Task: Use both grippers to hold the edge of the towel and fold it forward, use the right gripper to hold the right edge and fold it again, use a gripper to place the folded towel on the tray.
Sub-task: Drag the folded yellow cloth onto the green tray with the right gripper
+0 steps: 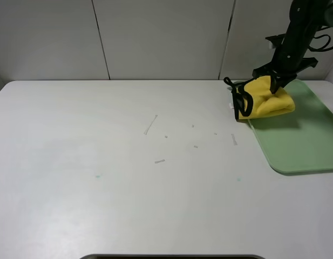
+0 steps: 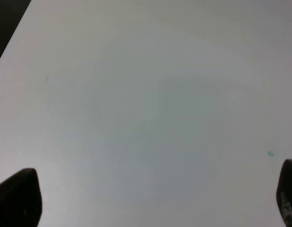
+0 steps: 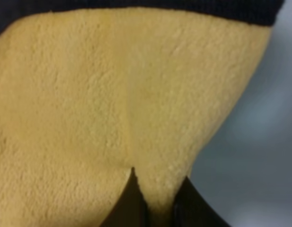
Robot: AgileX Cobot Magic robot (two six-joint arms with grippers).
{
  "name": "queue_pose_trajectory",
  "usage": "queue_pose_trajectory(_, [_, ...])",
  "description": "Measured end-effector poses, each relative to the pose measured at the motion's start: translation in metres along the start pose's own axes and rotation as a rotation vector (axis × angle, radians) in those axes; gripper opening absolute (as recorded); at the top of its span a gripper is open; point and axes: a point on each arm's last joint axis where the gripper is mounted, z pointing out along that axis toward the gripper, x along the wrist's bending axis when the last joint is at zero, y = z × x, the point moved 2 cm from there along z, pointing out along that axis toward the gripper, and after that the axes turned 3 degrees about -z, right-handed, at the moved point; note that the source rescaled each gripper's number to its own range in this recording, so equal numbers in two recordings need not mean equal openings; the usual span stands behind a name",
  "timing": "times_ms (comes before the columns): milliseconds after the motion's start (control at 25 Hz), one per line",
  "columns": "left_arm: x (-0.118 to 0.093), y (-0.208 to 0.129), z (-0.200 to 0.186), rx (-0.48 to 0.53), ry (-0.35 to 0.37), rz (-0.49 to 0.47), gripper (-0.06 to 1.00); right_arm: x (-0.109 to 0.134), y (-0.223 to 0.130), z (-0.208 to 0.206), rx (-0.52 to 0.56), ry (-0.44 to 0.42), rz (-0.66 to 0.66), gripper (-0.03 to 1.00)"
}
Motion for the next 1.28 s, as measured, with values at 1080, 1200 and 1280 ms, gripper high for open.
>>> queue_pose_trajectory(1080, [0.000, 0.000, 0.000, 0.000, 0.000, 0.000, 1.00, -0.069, -0.025, 0.006, 0.000, 0.038, 0.198, 0.49])
queue_pose_trajectory(1200, [0.000, 0.000, 0.000, 0.000, 0.000, 0.000, 1.00, -0.070, -0.025, 0.006, -0.001, 0.032, 0.214, 0.88])
queue_pose_trajectory(1280, [0.000, 0.000, 0.000, 0.000, 0.000, 0.000, 1.00, -0.070, -0.025, 0.006, 0.000, 0.030, 0.229, 0.96])
